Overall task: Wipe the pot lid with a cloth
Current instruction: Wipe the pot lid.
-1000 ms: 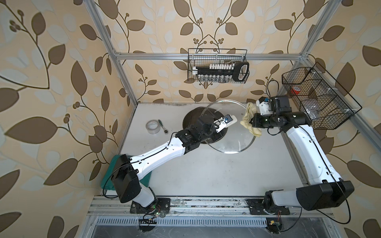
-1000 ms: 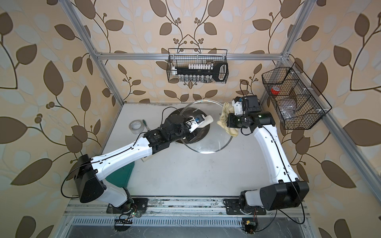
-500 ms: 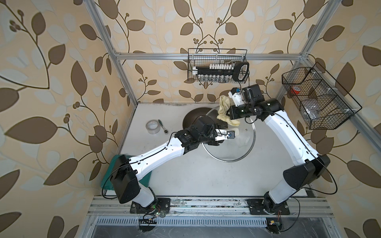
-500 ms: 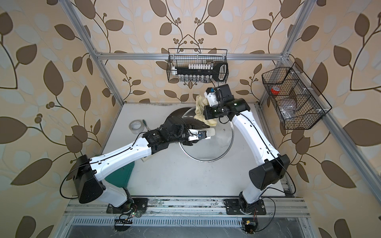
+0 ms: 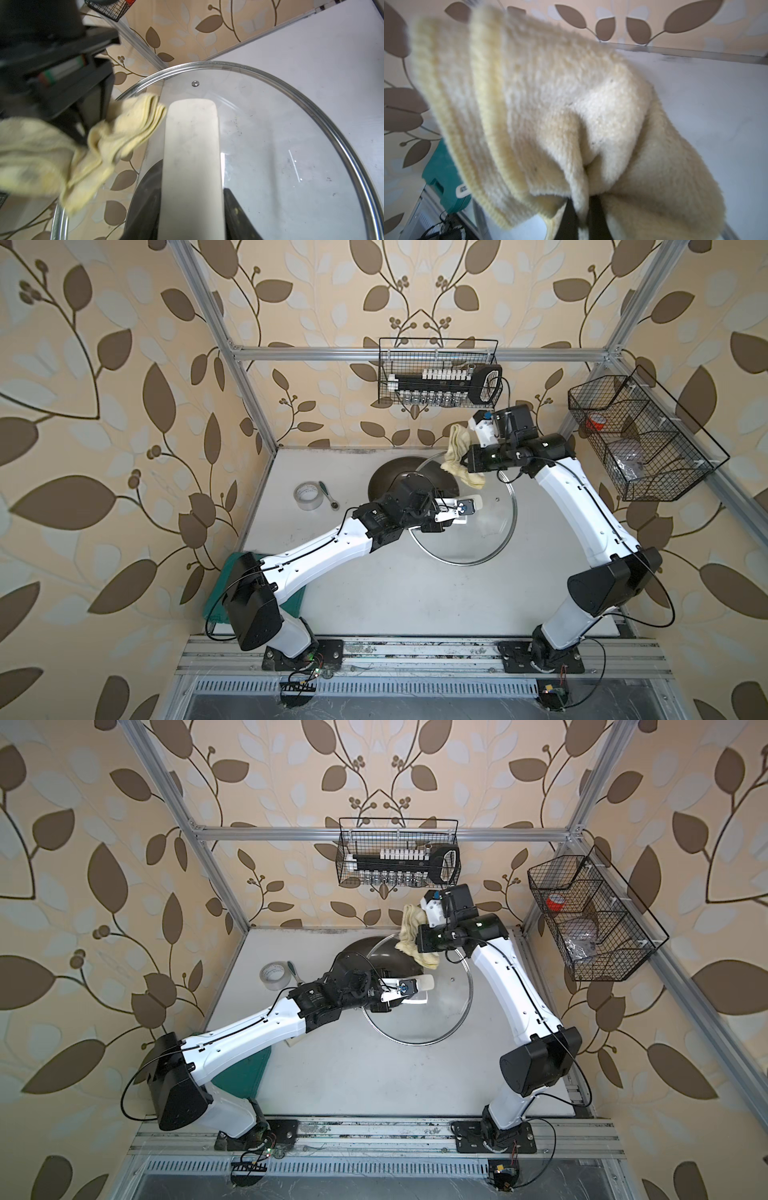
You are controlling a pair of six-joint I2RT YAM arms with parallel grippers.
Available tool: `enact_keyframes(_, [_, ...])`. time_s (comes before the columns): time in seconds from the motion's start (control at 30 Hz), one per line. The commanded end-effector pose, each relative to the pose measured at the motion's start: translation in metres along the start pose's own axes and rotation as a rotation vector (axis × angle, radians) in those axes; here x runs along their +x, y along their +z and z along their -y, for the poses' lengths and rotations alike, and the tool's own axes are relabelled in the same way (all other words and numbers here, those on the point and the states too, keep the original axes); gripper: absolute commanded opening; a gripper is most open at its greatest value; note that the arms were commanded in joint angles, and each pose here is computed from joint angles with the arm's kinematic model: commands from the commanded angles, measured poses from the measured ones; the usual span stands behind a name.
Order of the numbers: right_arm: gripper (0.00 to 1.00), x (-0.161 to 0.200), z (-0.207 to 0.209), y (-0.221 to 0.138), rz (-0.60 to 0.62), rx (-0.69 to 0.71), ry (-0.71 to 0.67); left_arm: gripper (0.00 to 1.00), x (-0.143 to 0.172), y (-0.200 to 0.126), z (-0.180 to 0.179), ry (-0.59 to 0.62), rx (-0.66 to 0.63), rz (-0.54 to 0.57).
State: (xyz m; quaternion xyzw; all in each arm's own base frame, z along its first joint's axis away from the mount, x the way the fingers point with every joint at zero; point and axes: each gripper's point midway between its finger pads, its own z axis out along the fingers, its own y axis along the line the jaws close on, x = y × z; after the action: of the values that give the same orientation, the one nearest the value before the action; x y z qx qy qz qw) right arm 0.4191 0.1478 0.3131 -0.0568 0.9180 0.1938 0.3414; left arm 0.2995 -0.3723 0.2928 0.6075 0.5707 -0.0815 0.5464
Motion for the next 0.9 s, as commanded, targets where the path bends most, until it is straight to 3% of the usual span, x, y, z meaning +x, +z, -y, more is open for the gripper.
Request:
enact_keyframes(0.0, [0.0, 0.013, 0.039, -0.018, 0.003, 0.071, 0.099, 0.0, -0.117, -0.085, -0.109, -0.133, -0.42, 0.431])
enact_keyframes(0.2, [0.0, 0.048, 0.064, -0.04, -0.019, 0.103, 0.1, 0.0, -0.113, -0.094, -0.135, -0.369, -0.51, 0.439])
enact_keyframes(0.4, [0.0, 0.083, 0.03, -0.052, -0.053, -0.003, 0.049, 0.0, -0.106, -0.103, -0.159, -0.658, -0.59, 0.475])
enact_keyframes(0.47, [0.0, 0.093, 0.011, -0.054, -0.066, -0.031, 0.011, 0.0, -0.099, -0.089, -0.16, -0.719, -0.591, 0.462])
enact_keyframes(0.73, [0.0, 0.108, -0.068, -0.048, -0.088, -0.158, -0.129, 0.0, -0.091, -0.087, -0.166, -0.829, -0.621, 0.463])
enact_keyframes(0.87, [0.0, 0.103, -0.068, -0.045, -0.076, -0.134, -0.114, 0.0, -0.088, -0.09, -0.166, -0.813, -0.642, 0.444])
